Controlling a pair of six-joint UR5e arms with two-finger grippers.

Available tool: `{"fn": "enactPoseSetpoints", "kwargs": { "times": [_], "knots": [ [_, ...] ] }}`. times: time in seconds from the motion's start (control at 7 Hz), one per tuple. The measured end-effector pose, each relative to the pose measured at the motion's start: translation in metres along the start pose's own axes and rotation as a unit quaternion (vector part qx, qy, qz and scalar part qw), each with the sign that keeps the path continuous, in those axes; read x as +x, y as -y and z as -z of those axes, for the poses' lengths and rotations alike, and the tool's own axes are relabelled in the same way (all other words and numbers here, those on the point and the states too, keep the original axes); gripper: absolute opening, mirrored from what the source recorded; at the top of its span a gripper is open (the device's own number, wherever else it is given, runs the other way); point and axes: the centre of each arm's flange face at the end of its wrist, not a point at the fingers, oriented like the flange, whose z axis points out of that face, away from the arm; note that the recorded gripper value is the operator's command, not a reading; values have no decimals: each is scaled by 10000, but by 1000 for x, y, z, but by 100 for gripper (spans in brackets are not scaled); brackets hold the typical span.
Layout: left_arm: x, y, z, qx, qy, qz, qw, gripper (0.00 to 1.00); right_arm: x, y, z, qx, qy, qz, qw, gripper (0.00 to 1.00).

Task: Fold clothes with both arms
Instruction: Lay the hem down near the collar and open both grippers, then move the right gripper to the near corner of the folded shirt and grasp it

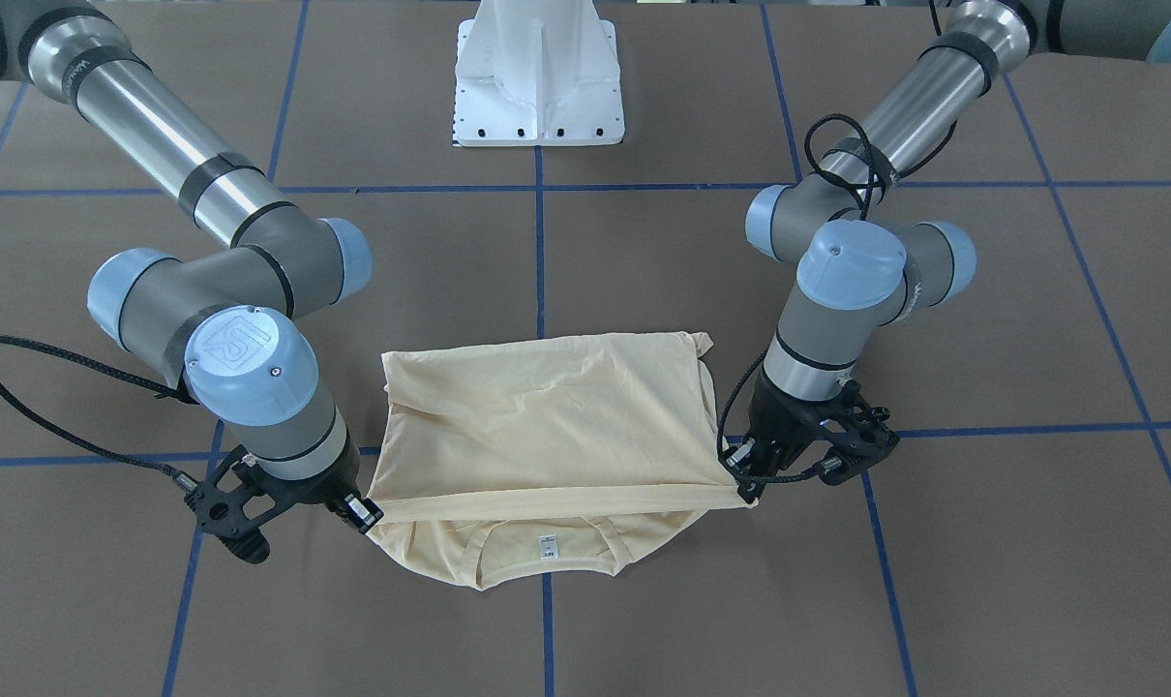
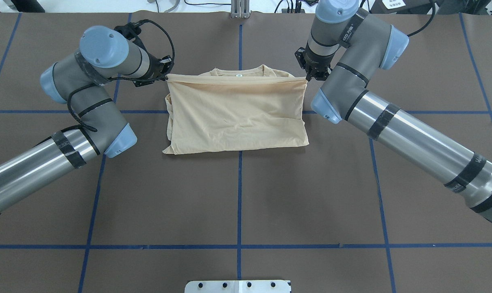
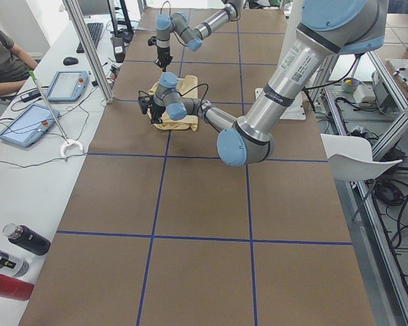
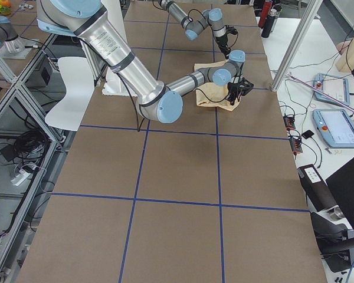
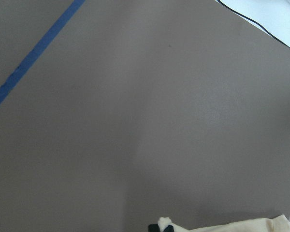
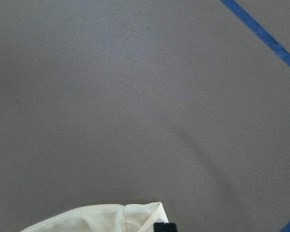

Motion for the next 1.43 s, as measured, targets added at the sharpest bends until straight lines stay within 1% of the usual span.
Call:
{"fn": "enactPoseSetpoints", "kwargs": {
  "times": [0.14,0.29,0.57,0.71,0.86,1.0,1.14,1.29,1.43],
  "knots": [
    [0,0,-3,-2,-5,-1,10000,30,1,-1,-2,-6,-3,12,10000,46],
    [0,0,-4,-6,-10,-4,10000,35,1,-2,-3,-9,-2,17,10000,56],
    [1,0,-4,-9,-30,-15,10000,34,-1,-3,-2,-13,7,17,10000,58],
    [3,-1,0,-11,-76,-26,10000,34,-2,-5,2,-17,52,11,10000,62],
    [8,-1,9,-15,-175,-41,9998,34,-2,-7,10,-25,143,5,9999,65],
    [14,-3,25,-19,-322,-57,9995,35,8,-10,16,-35,246,-18,9997,70],
    [15,-6,48,-13,-499,-76,9987,38,30,-15,25,-49,388,-69,9992,81],
    [9,-10,68,-6,-633,-94,9979,39,55,-31,35,-29,552,-95,9984,80],
    [1,-11,81,8,-706,-102,9975,40,71,-55,39,49,682,-138,9976,79]
  ]
}}
